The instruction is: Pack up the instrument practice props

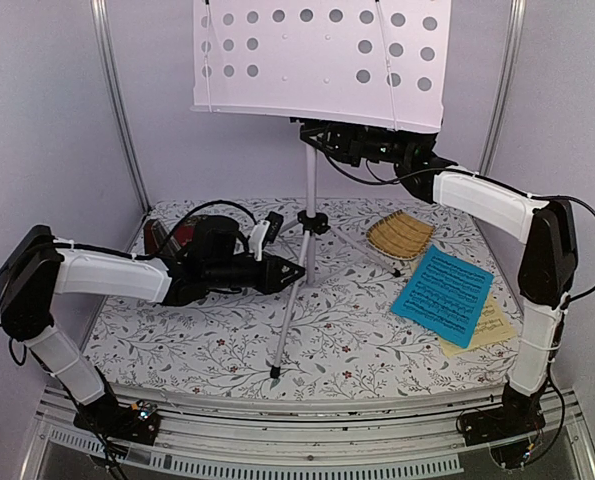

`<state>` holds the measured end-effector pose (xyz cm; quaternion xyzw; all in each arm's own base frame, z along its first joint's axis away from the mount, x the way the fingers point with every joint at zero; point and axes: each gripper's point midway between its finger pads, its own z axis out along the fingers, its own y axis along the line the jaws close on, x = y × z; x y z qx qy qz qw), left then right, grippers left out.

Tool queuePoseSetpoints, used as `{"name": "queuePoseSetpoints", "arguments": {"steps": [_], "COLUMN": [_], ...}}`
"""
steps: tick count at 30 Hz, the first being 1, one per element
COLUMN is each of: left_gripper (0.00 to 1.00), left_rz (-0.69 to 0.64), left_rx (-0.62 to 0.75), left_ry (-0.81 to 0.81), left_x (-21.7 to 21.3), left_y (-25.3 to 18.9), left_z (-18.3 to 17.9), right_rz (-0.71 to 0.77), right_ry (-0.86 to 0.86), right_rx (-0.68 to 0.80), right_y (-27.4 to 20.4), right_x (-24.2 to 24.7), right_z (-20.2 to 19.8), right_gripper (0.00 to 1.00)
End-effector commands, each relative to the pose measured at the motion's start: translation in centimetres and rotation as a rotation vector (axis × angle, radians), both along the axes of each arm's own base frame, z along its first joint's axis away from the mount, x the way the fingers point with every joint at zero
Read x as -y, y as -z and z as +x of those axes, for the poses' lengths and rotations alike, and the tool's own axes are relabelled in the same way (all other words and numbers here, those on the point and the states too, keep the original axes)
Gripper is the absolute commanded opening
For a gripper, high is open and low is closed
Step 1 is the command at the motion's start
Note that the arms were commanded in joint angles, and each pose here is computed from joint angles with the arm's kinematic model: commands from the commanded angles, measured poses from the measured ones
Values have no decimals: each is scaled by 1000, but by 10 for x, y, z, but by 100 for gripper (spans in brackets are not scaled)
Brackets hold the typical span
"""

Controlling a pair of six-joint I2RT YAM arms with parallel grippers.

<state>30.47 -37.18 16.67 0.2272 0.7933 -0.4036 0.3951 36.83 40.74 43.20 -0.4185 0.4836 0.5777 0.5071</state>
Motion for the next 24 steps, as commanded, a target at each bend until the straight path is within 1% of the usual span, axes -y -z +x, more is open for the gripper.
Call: {"name": "queuePoseSetpoints", "arguments": {"steps": [1,2,6,10,12,18,24], "left_gripper": [23,18,1,0,0,0,0], "left_rz": [43,47,31,-12,-30,-86,-155], "left_rx": [14,14,34,90,130,234,312], "left_ry": [-45,-50,-53,-90,-121,-141,-174], "left_x": [-6,-6,-4,-17,-26,-38,-53], "left_y": [11,14,12,-4,-18,-61,-98], "left_z": [15,17,18,14,13,4,-5], "right_rz": [25,26,29,37,44,57,59], "right_ry": [-35,-41,-53,-64,-74,-108,-127], "right_rx": [17,21,32,46,56,61,65], "right_y": [-12,-13,-15,-20,-23,-27,-26], "right_x": [-3,-4,-8,-13,-14,-26,-34], "right_z": [-8,-11,-20,-32,-38,-58,-76], "right_gripper": [6,3,2,2,1,1,1]}}
